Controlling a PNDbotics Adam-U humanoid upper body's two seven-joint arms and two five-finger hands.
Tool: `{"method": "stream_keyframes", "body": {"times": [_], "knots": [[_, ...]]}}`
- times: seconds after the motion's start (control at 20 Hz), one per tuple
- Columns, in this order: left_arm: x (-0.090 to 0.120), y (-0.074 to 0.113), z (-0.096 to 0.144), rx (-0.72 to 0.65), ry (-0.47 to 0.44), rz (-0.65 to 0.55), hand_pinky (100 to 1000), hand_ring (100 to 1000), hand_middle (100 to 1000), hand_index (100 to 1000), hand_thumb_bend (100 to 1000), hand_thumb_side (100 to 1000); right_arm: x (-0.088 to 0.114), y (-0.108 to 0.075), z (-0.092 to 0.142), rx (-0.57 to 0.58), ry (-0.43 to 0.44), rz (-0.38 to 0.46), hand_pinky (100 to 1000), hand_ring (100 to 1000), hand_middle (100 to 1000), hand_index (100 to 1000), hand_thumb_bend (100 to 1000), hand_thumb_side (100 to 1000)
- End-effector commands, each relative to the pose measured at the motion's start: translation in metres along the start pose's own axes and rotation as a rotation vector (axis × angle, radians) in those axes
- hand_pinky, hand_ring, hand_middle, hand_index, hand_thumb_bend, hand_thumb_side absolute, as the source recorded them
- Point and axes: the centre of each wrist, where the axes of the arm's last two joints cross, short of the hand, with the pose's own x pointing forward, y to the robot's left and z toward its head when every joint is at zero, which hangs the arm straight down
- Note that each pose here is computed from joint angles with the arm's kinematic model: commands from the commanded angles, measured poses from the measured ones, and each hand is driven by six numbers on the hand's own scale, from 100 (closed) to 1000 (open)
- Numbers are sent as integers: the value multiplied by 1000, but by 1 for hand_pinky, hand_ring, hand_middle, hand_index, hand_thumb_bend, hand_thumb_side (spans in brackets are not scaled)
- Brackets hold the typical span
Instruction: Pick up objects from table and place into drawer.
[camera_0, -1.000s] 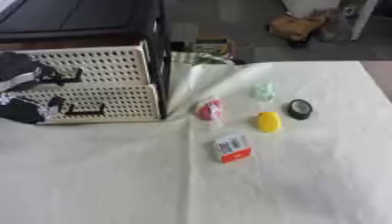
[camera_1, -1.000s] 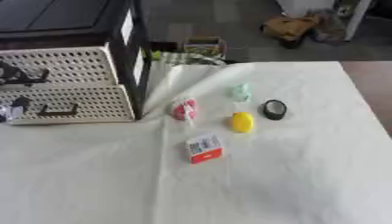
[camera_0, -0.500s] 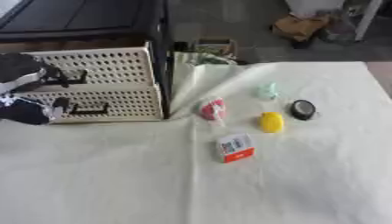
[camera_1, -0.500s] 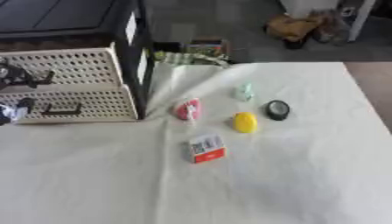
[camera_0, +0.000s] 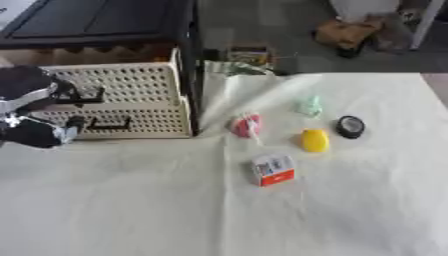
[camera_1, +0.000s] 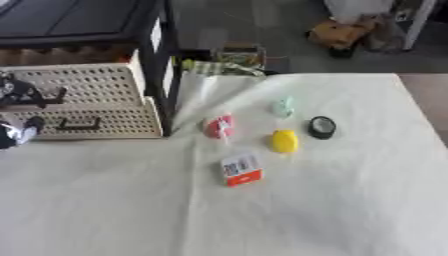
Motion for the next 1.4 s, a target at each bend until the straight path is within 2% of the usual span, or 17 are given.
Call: {"method": "stream_keyframes", "body": {"times": [0.05,1.4], "knots": [[-7,13,10,36,27,-36,100,100,100,729,105,408,4,-5,-5,-15,-25,5,771,719,502,787,434,765],[18,2,41,34,-28,-145,100,100,100,721,105,408,4,-6,-6,-30,-25,2,773,721,508,789,434,765]]}}
